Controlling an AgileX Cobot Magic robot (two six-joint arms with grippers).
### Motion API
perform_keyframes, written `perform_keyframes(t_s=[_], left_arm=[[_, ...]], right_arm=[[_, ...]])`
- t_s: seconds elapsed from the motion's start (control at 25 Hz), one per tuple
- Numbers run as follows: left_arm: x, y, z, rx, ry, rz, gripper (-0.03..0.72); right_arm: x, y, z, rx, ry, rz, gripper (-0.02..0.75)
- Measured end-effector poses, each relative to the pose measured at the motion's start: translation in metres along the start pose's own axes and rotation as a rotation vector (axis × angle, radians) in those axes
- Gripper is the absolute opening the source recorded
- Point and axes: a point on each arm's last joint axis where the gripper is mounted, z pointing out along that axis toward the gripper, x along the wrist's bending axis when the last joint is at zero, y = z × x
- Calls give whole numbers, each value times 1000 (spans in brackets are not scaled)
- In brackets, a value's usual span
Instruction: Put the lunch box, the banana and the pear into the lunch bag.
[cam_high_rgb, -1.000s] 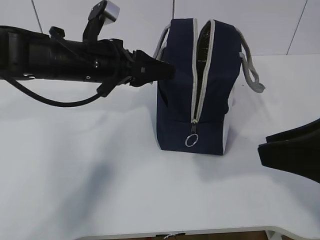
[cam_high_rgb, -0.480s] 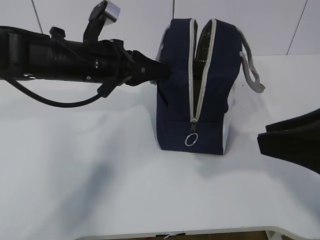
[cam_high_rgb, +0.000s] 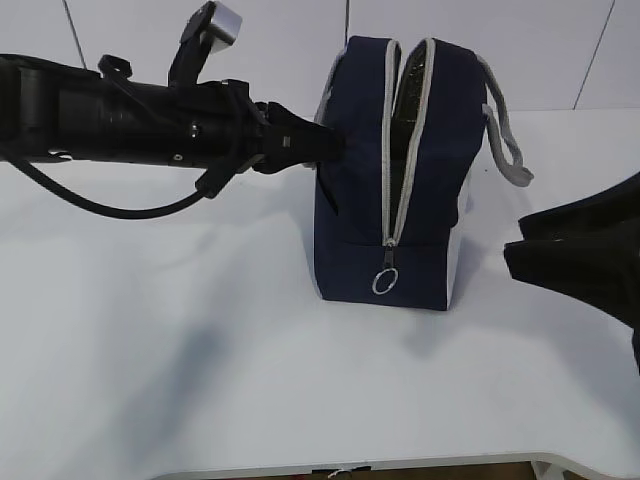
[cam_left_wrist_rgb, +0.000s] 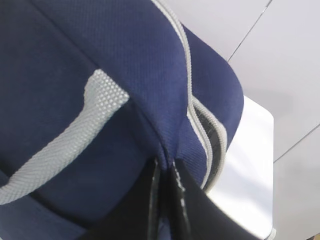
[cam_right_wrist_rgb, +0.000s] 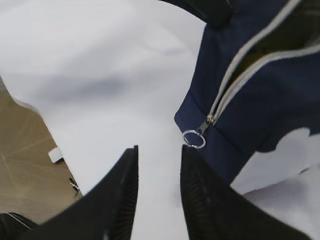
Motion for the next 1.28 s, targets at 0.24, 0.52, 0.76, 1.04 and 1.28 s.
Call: perform_keyframes(t_s=[0.24,0.52,0.76,1.04,1.28], left_arm=[[0,-1,0,7,-3,7,-8],[-1,-2,0,18,-12,19,-8],[-2,-2,0,21,-17,22,-8],[-2,-2,0,23,-27,25,-8],[-3,-3,0,32,-37,34,-8]], right_arm=[[-3,-11,23,9,129,-212,262],[-8,-25,42,44,206,-330,262],[-13,-36,58,62,240,-248,265],[-20,-45,73,61,227,-201,373],[-8,-40,87,69,232,-211,393]])
